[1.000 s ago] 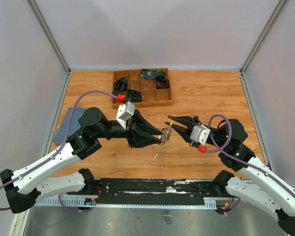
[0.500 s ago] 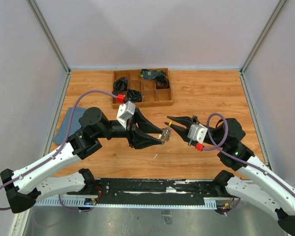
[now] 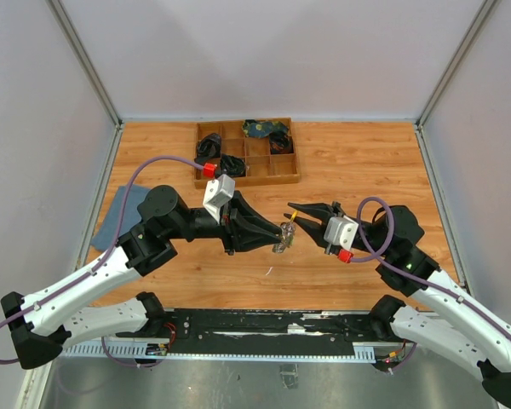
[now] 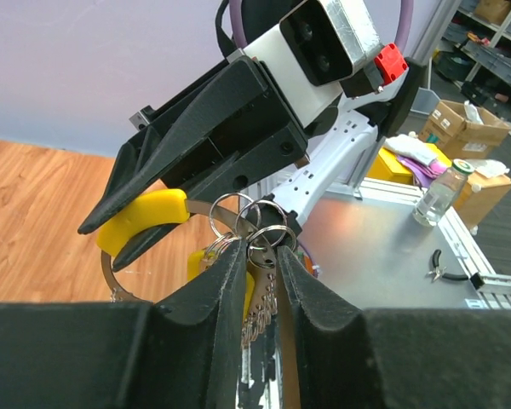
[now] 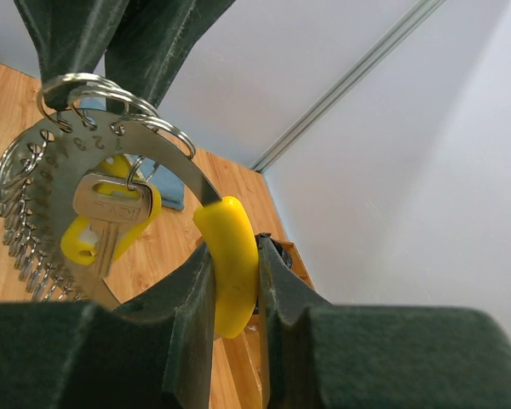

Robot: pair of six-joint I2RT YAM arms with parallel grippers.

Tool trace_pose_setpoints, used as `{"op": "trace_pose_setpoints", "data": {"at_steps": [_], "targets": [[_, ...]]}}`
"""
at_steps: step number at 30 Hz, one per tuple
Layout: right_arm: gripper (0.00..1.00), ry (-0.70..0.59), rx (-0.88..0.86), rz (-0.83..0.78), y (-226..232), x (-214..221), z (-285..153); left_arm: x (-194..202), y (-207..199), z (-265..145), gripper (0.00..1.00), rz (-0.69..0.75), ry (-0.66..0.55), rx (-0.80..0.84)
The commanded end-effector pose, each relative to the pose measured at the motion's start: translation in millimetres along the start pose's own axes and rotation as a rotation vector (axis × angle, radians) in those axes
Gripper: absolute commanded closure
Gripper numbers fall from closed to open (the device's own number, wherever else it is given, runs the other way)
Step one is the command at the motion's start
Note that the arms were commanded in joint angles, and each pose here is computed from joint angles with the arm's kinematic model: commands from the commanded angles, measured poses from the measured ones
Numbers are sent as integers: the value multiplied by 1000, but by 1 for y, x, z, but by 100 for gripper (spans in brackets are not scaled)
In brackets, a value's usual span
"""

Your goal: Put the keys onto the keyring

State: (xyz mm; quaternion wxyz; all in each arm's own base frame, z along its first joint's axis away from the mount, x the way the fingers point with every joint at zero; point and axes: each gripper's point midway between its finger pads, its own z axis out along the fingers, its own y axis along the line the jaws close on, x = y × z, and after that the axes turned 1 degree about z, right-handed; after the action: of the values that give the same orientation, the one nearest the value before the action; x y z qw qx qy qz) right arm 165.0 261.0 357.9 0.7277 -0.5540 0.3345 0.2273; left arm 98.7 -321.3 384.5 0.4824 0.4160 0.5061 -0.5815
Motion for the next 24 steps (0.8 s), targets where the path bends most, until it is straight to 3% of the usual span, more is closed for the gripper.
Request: {"op": "trace_pose_setpoints", "data": {"at_steps": [1, 8, 12, 19, 24], "targets": [[99, -52, 44, -43, -16, -23, 1, 0, -2, 0, 77, 13, -7, 7], [99, -36, 73, -43, -22, -22, 0, -1, -3, -2, 89, 15, -12, 0], [99, -30, 78, -38, -22, -21, -1, 0, -2, -2, 89, 13, -10, -2], [100, -27, 79, -27, -22, -21, -1, 3, 0, -1, 69, 11, -6, -10], [99, -14, 83, -15, -23, -19, -2, 0, 0, -3, 64, 19, -12, -17]]}}
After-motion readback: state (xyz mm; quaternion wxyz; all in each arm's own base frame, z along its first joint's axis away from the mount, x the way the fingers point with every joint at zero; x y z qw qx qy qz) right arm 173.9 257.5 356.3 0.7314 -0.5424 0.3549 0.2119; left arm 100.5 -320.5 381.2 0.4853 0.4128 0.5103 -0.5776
